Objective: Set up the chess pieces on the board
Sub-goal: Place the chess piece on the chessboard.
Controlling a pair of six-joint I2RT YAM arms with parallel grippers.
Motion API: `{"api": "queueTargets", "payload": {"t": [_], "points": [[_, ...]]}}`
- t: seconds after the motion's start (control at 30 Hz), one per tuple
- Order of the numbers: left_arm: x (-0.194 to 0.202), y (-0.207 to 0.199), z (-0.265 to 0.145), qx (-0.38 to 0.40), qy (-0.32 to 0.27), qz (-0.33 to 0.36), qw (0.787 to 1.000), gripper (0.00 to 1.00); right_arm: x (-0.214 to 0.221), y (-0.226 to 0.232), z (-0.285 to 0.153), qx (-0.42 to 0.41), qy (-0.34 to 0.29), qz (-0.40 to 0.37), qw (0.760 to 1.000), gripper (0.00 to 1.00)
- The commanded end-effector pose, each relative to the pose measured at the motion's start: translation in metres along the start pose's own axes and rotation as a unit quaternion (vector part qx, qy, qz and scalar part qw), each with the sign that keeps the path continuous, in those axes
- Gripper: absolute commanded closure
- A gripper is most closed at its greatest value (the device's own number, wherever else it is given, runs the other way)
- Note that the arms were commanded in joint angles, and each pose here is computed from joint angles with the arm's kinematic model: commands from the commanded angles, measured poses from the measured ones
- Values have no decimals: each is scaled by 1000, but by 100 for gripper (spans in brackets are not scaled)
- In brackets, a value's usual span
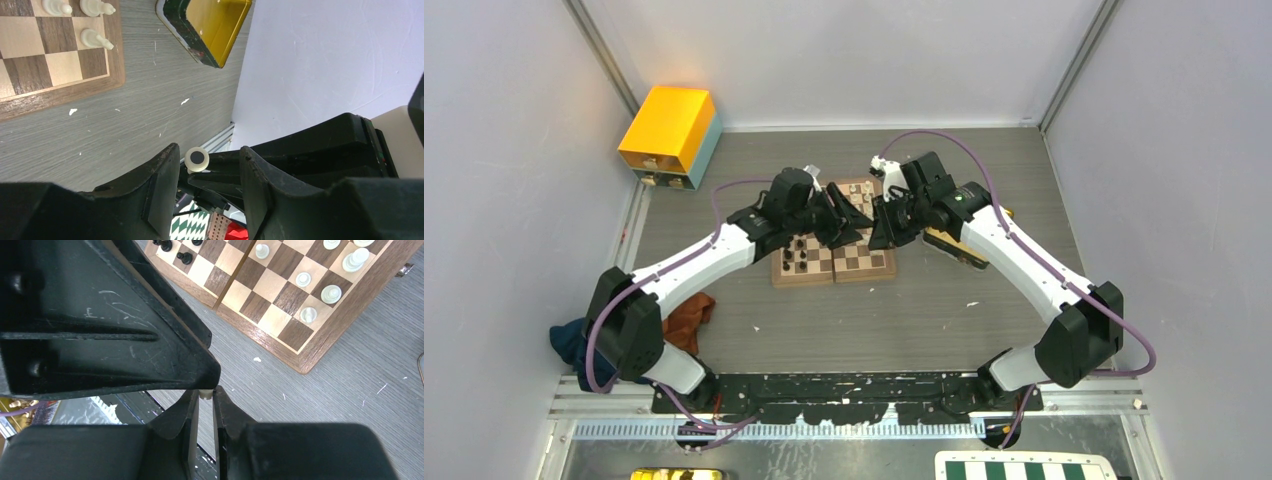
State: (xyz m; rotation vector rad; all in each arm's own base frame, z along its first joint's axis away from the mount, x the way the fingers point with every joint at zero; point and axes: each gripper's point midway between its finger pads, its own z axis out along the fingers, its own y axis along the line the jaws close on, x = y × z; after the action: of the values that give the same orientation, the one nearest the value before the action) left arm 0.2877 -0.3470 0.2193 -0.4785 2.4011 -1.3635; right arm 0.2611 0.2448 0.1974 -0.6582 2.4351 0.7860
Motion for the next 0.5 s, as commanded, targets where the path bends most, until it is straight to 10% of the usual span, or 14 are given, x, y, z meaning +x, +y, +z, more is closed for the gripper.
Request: {"api": "queueTargets", "payload": {"t": [0.0,0.47], "points": [[0,-13,-1,29,10,0,1000,52,-22,8,-4,-15,-35,-12,999,99],[3,-10,0,30,15,0,999,59,-29,8,0,-18,-43,-17,999,99]]}}
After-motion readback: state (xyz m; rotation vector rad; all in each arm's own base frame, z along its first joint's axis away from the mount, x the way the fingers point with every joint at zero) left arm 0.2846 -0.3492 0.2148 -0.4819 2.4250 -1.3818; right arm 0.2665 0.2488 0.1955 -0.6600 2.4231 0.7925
